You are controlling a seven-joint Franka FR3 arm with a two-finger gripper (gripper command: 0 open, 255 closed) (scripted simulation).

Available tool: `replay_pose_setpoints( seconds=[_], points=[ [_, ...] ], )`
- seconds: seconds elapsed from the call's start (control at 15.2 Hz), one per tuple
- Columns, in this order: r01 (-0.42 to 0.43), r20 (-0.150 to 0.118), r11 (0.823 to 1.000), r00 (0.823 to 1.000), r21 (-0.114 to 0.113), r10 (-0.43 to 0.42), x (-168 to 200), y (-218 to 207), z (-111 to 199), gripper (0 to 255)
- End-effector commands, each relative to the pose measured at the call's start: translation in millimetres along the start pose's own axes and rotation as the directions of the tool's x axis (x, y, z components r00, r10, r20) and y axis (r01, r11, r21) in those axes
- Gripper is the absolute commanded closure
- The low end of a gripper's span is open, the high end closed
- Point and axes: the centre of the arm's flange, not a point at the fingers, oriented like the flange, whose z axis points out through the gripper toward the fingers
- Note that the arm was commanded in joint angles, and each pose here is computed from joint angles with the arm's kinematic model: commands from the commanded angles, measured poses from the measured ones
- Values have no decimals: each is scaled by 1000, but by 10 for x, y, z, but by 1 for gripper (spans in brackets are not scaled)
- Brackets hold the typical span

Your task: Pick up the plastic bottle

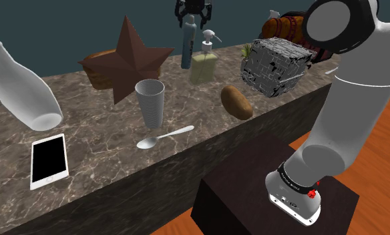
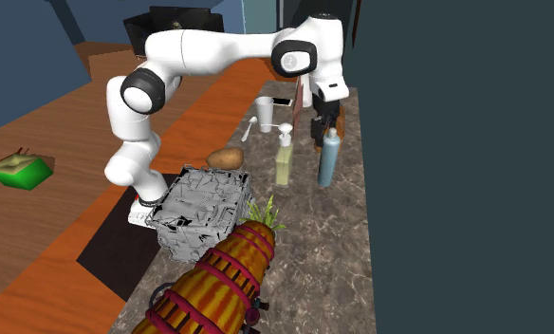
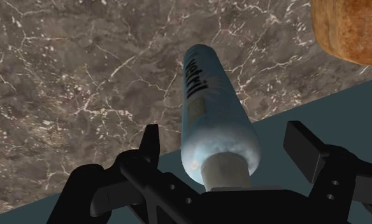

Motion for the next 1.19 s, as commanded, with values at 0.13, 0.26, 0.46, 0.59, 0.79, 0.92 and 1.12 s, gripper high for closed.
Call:
replay_pose_setpoints(
  seconds=[0.13,0.26,0.46,0.59,0.79,0.92,1.12],
  points=[
    [0,0,1000,1000,0,0,-7,1,15,255],
    [0,0,1000,1000,0,0,-6,0,15,255],
    [0,0,1000,1000,0,0,-8,-1,16,255],
    [0,0,1000,1000,0,0,-6,1,17,255],
    [0,0,1000,1000,0,0,16,-7,-139,255],
    [0,0,1000,1000,0,0,31,-12,-244,255],
    [0,0,1000,1000,0,0,53,-20,-400,255]
  ],
)
